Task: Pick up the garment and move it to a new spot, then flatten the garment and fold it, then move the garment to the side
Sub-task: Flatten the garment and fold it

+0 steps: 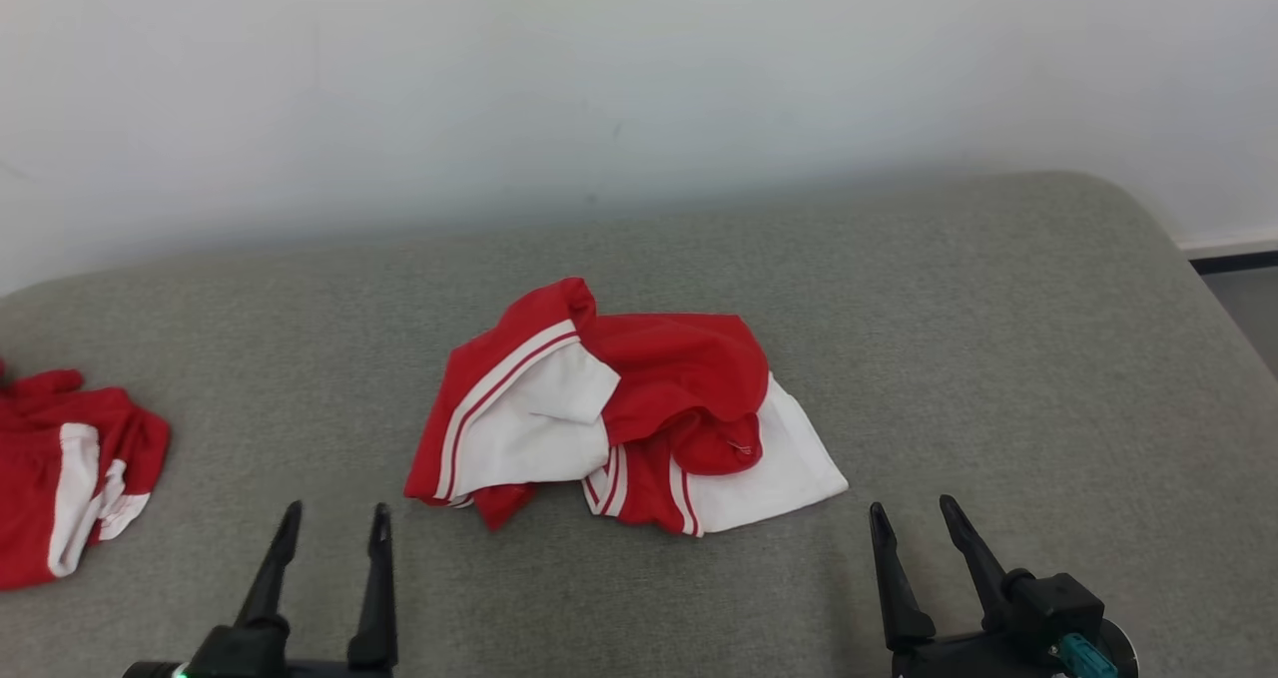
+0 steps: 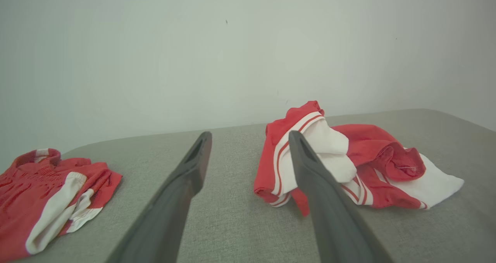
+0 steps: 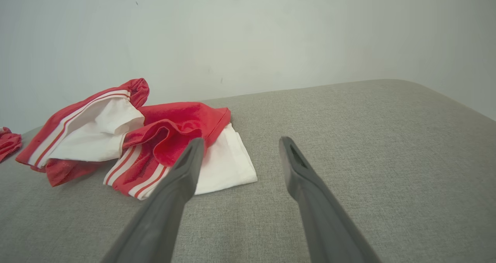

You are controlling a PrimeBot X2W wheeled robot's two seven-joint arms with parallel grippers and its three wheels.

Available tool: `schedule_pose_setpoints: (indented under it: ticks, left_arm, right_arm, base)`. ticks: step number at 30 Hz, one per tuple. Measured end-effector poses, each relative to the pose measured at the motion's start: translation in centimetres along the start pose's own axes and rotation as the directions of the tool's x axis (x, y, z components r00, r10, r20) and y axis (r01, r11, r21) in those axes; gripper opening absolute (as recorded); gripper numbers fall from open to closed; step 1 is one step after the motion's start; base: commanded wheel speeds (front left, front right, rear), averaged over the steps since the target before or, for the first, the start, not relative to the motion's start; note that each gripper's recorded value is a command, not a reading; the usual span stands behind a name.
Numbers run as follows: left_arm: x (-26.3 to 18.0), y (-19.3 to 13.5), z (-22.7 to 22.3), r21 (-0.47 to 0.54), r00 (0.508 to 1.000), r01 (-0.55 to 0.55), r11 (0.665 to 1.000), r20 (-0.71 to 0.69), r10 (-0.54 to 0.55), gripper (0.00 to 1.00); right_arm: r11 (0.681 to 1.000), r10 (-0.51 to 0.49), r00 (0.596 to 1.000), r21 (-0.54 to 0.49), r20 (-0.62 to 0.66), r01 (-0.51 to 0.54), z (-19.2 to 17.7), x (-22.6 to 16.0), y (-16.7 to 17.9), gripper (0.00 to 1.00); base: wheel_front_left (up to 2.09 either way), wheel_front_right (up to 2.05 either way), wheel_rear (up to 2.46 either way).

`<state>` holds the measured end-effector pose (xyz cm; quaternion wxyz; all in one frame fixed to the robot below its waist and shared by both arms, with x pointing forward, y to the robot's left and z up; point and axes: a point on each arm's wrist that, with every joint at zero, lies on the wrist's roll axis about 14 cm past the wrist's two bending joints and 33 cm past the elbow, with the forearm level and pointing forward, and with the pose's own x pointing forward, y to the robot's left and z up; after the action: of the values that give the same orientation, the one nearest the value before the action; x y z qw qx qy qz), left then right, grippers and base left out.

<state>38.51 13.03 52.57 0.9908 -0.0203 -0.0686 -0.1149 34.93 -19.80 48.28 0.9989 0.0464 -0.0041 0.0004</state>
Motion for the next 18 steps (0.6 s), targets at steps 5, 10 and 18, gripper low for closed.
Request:
schedule_pose_setpoints:
  ticks: [5,10,18]
  left_arm:
    - [2.3,-2.8,-0.6,-0.019,0.995,0.1,0.995,-0.012,-0.1,1.0]
    - [4.1,-6.8,-2.4,-0.046,0.971,0.228,0.973,-0.058,-0.231,1.0]
    - [5.2,-11.2,-6.1,-0.1,0.915,0.361,0.927,-0.154,-0.373,1.0]
  right_arm:
    - [0.999,-0.037,0.999,0.003,0.001,0.037,0.1,-0.4,-1.1,1.0]
    - [0.996,-0.087,0.996,0.005,0.005,0.087,0.3,-0.7,-2.7,1.0]
    - [0.987,-0.158,0.987,0.009,-0.015,0.158,-0.2,-1.5,-4.9,1.0]
  base:
    - [0.0,0.0,0.0]
    - [0.0,0.0,0.0]
    - [0.0,0.0,0.0]
